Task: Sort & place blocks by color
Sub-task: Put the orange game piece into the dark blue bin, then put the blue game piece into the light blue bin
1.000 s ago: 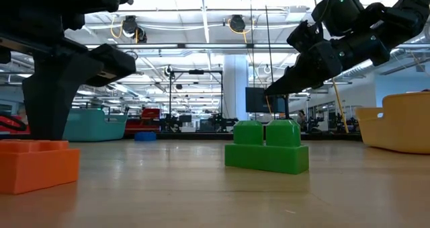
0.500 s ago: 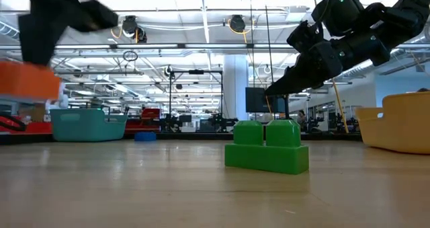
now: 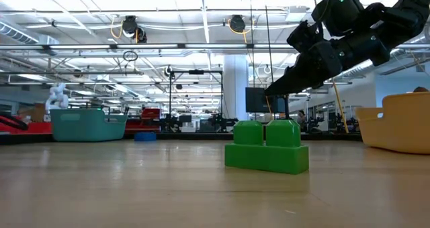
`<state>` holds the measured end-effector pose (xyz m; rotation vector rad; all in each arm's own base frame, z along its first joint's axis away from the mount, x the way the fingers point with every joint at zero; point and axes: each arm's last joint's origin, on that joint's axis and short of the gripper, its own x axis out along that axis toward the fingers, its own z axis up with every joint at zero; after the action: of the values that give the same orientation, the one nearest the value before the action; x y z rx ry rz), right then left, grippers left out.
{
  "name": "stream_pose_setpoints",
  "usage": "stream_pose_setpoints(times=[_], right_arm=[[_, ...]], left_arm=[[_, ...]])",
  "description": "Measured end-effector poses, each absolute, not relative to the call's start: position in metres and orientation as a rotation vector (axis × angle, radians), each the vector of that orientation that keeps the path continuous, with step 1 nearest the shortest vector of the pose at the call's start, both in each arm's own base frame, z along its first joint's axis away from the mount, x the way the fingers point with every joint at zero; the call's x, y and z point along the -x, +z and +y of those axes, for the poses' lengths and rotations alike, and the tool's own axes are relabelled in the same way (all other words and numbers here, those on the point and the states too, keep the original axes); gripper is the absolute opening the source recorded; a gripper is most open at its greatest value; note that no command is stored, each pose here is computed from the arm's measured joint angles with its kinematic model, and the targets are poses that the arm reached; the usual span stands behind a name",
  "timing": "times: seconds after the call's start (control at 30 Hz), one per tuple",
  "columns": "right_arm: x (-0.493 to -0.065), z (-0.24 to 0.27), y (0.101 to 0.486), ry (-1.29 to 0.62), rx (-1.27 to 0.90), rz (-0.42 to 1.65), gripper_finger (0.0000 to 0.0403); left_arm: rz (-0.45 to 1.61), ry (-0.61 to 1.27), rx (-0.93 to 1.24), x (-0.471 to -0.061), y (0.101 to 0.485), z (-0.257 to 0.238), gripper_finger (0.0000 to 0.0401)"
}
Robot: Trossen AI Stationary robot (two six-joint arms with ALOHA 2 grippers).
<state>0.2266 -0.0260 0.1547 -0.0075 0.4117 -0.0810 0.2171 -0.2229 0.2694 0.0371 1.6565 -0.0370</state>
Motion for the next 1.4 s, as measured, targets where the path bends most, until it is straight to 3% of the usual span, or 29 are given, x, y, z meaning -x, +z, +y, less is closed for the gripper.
stream_pose_setpoints(times=[0.17,0.57,0.87,1.17,1.4], right_arm=[[-0.227,-0.026,0.155,-0.084,-0.008,0.406,0.0263],[-0.227,-0.026,0.157,-0.084,-0.029,0.388,0.0263],[-0.228,-0.026,0.157,-0.087,-0.044,0.387,0.0263],[-0.228,-0.026,0.159,-0.086,-0.041,0.360,0.0263],[-0.229,-0.026,0.160,-0.085,-0.035,0.348,0.0263]], left_arm=[[1.705,0.214,0.109,-0.197,0.270,-0.232,0.0131],[1.662,0.599,0.414,-0.173,0.271,-0.248,0.0140],[1.769,0.936,0.546,-0.159,0.242,-0.240,0.0162],[1.810,0.886,0.563,-0.174,0.237,-0.230,0.0258],[1.774,0.851,0.562,-0.188,0.240,-0.216,0.0275]])
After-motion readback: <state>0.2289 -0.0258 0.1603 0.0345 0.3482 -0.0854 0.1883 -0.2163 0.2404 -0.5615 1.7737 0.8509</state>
